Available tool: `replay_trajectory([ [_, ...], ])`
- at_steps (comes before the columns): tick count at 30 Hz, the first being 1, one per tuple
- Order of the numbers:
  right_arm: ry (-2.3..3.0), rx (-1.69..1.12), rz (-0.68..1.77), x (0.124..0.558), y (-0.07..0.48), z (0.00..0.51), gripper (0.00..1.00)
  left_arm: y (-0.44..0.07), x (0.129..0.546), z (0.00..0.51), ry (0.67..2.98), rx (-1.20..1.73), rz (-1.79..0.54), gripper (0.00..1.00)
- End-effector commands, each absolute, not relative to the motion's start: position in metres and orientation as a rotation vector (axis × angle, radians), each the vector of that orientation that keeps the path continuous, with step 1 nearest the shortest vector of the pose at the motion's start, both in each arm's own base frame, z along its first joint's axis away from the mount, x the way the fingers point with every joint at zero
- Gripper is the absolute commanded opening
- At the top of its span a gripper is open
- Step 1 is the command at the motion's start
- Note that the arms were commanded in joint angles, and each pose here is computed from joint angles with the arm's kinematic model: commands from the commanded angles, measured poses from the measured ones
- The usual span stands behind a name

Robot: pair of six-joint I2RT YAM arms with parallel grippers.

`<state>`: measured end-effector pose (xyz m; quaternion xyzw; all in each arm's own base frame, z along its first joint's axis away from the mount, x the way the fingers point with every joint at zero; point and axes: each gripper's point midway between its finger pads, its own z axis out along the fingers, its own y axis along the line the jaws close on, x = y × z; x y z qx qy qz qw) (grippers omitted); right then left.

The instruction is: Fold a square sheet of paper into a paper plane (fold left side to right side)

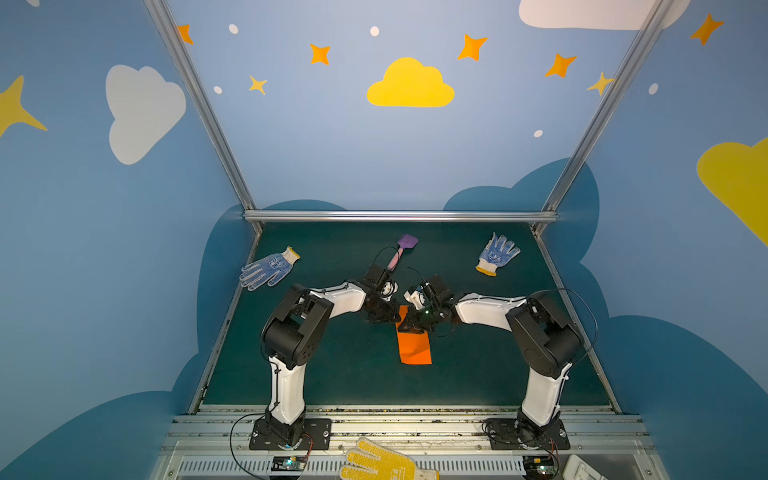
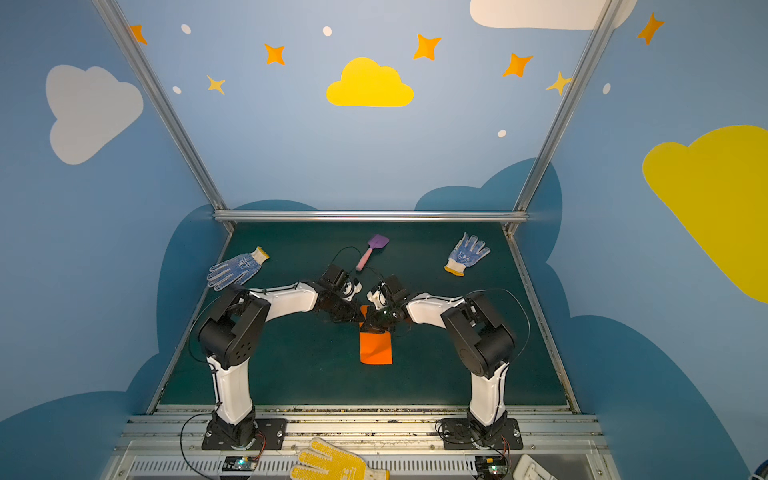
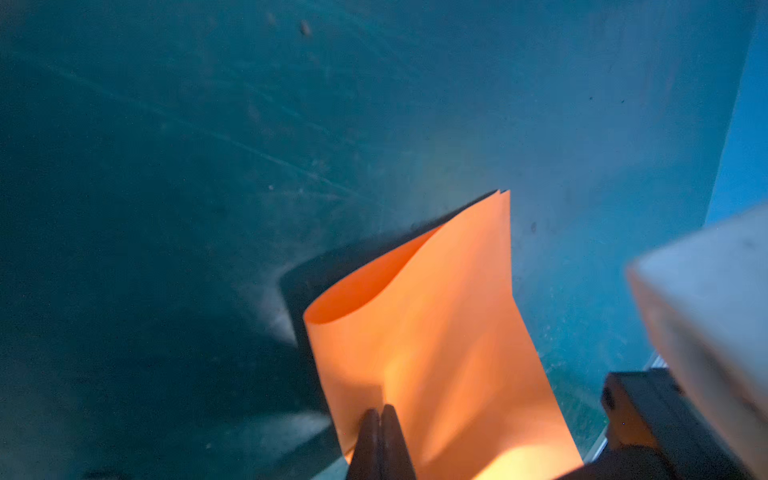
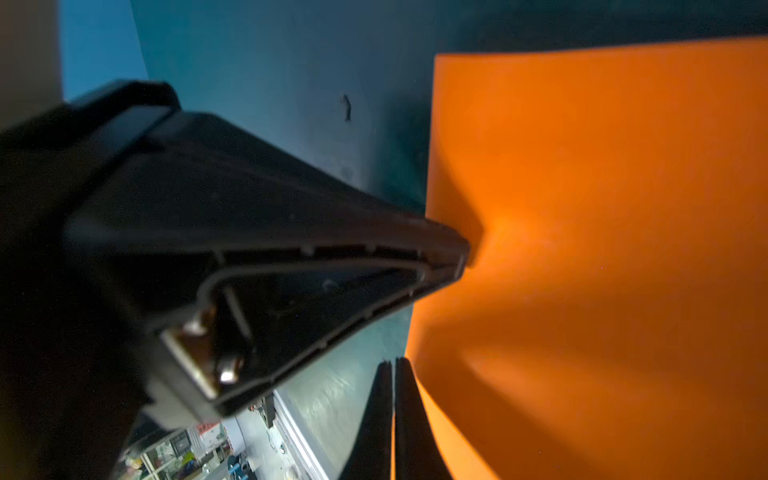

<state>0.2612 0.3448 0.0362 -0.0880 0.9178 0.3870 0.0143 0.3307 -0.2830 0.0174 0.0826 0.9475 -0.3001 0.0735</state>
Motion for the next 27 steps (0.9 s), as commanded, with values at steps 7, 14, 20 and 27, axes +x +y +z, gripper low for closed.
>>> replay_trajectory([
  [7, 2.854, -0.245, 1.23, 0.262, 0.356, 0.023, 0.0, -0.274, 0.324, 0.0, 2.892, 0.235, -0.837, 0.04],
  [14, 2.906, -0.246, 1.201, 0.249, 0.348, 0.005, 0.0, -0.274, 0.324, -0.001, 2.894, 0.236, -0.838, 0.04],
  [20, 2.929, -0.251, 1.186, 0.235, 0.337, -0.001, 0.0, -0.274, 0.324, 0.0, 2.894, 0.241, -0.832, 0.04],
  [27, 2.944, -0.256, 1.179, 0.22, 0.328, -0.005, 0.0, -0.274, 0.324, -0.003, 2.898, 0.245, -0.831, 0.04],
])
